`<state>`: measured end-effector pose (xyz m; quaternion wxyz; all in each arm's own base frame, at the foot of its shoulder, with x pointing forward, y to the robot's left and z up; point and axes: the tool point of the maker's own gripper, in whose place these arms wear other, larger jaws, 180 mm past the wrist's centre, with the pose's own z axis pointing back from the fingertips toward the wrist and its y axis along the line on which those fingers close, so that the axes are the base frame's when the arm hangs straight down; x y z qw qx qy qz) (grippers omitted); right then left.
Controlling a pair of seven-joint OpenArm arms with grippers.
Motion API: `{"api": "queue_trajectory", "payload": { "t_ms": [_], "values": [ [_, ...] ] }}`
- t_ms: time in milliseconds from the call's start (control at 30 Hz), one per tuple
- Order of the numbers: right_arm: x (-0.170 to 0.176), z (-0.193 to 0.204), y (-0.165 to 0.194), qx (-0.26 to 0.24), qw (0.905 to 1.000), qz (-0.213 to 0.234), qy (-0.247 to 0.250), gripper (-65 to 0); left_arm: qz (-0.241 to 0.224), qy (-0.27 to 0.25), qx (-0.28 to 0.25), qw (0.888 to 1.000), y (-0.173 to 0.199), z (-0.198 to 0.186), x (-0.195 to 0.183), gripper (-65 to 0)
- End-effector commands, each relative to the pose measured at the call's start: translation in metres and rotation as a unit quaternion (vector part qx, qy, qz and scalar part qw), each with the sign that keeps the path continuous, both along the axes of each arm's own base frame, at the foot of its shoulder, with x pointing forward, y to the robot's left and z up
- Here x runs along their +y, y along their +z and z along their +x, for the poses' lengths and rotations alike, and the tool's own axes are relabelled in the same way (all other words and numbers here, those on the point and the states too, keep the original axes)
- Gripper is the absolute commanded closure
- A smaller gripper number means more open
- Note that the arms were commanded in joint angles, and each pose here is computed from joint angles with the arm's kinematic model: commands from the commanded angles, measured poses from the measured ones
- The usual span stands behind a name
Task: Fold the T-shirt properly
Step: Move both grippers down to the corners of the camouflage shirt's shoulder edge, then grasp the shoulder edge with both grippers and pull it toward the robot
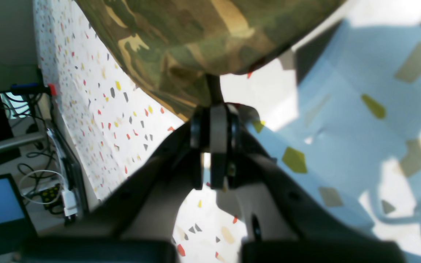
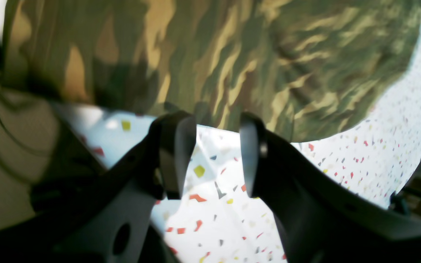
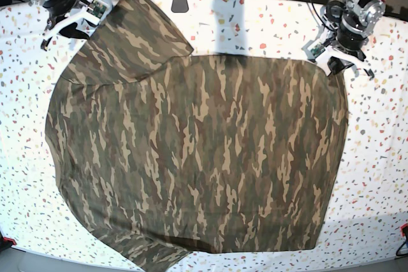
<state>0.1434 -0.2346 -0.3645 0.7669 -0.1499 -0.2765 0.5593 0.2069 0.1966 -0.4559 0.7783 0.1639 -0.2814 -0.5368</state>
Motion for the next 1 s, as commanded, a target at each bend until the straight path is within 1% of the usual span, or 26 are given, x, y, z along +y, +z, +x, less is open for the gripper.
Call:
{"api": "queue_trajectory", "payload": {
  "t_ms": [0,133,333,467,633,767,967],
  "values": [
    [-0.006,0.008,0.004,-0.013,0.9997,-0.015,0.011,-24.6,-0.004,-0.008,0.051,0.999,-0.014,-0.022,-0.004,0.0],
    [-0.014,0.013,-0.003,-0.002,0.9990,-0.034,0.028,-24.6,-0.005,-0.007,0.051,0.999,-0.014,-0.022,-0.004,0.0],
    [-0.012,0.010,-0.006,0.010,0.9979,-0.040,0.051,-24.6,-0.005,-0.008,0.049,0.999,-0.013,-0.021,-0.004,0.0],
    [-0.017,0.002,-0.018,0.028,0.9976,-0.042,0.047,-24.6,-0.005,-0.008,0.049,0.999,-0.013,-0.021,-0.004,0.0],
    [-0.025,0.006,-0.032,0.039,0.9972,-0.049,0.043,-24.6,-0.005,-0.007,0.049,0.999,-0.013,-0.020,-0.004,0.0],
    [-0.020,0.014,-0.040,0.039,0.9971,-0.045,0.048,-24.6,-0.004,-0.007,0.049,0.999,-0.013,-0.021,-0.004,0.0],
    [0.002,0.022,-0.045,0.037,0.9963,-0.032,0.070,-24.6,-0.004,-0.007,0.049,0.999,-0.013,-0.020,-0.004,0.0]
  ]
}}
